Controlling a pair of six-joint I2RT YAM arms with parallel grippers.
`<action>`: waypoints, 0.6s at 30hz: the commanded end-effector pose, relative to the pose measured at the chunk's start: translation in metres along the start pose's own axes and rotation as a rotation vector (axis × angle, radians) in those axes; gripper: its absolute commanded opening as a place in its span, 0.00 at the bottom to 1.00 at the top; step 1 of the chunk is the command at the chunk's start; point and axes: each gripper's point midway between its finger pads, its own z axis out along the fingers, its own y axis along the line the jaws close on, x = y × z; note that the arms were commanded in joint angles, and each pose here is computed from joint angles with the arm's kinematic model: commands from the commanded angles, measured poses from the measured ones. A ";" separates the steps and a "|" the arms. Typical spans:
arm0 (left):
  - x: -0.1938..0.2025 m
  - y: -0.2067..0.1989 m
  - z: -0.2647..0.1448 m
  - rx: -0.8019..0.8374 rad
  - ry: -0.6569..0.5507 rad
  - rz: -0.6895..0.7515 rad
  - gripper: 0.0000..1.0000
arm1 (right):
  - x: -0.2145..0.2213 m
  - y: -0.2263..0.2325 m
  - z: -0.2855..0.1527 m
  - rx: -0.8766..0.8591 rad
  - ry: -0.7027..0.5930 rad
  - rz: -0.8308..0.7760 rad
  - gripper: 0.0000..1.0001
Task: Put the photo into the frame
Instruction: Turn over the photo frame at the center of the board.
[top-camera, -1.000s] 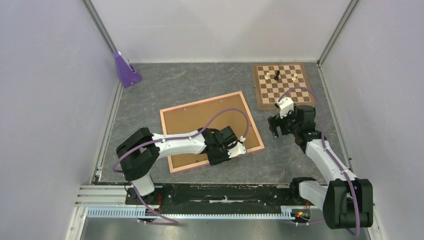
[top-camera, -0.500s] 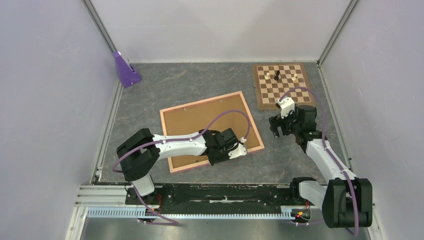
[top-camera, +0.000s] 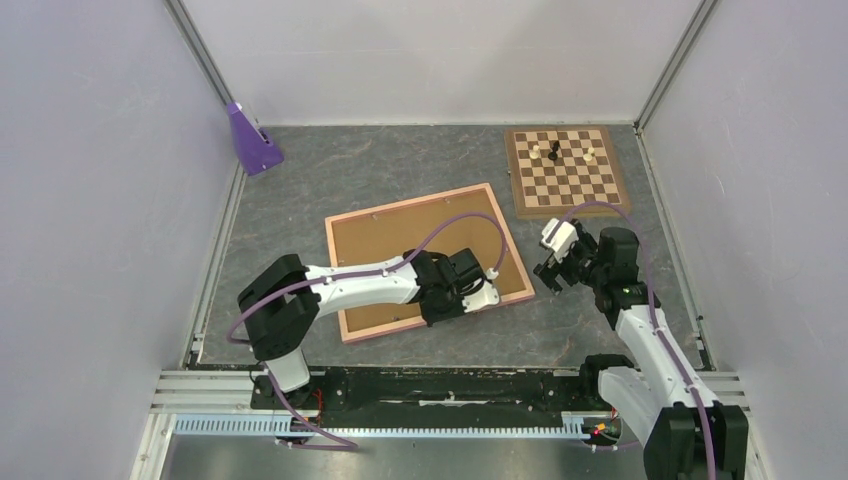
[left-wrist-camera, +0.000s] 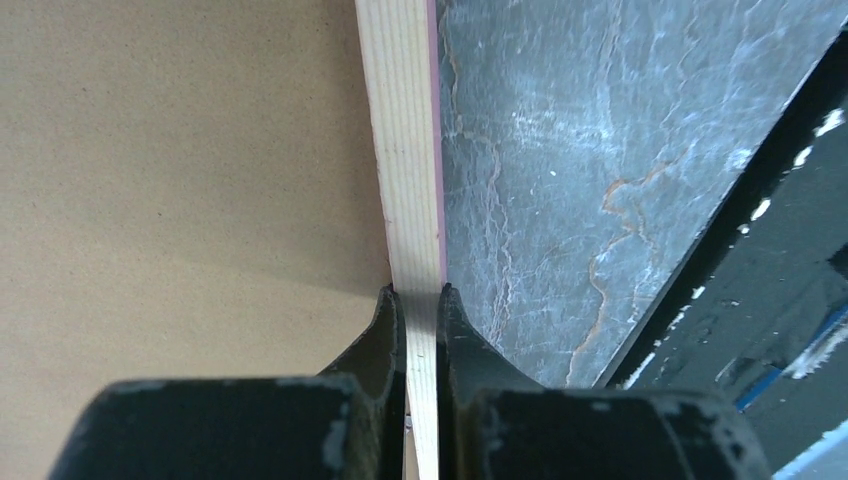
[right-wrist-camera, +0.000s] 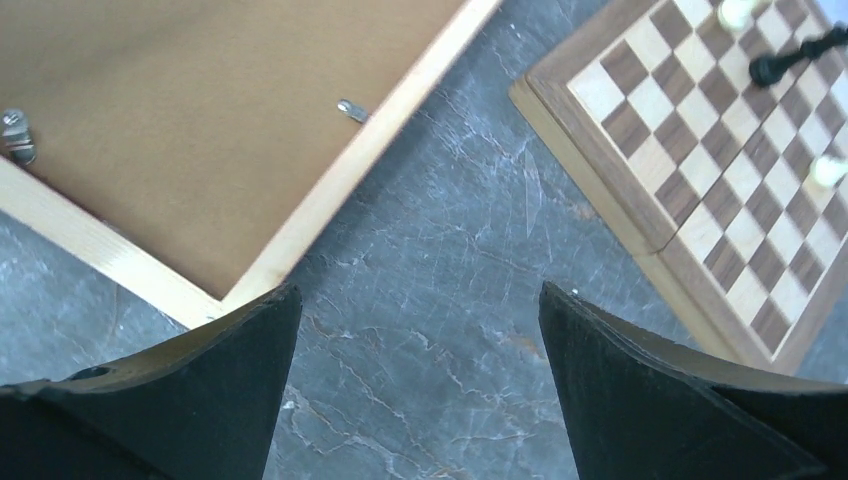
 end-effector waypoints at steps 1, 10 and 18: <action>-0.041 0.003 -0.024 0.030 -0.092 0.069 0.02 | -0.008 0.015 -0.003 -0.089 -0.062 -0.222 0.91; -0.075 0.010 -0.042 0.104 -0.112 0.027 0.02 | -0.025 0.034 -0.010 -0.145 -0.113 -0.374 0.89; -0.082 0.015 -0.042 0.139 -0.099 -0.012 0.02 | -0.036 0.042 -0.030 -0.178 -0.111 -0.451 0.87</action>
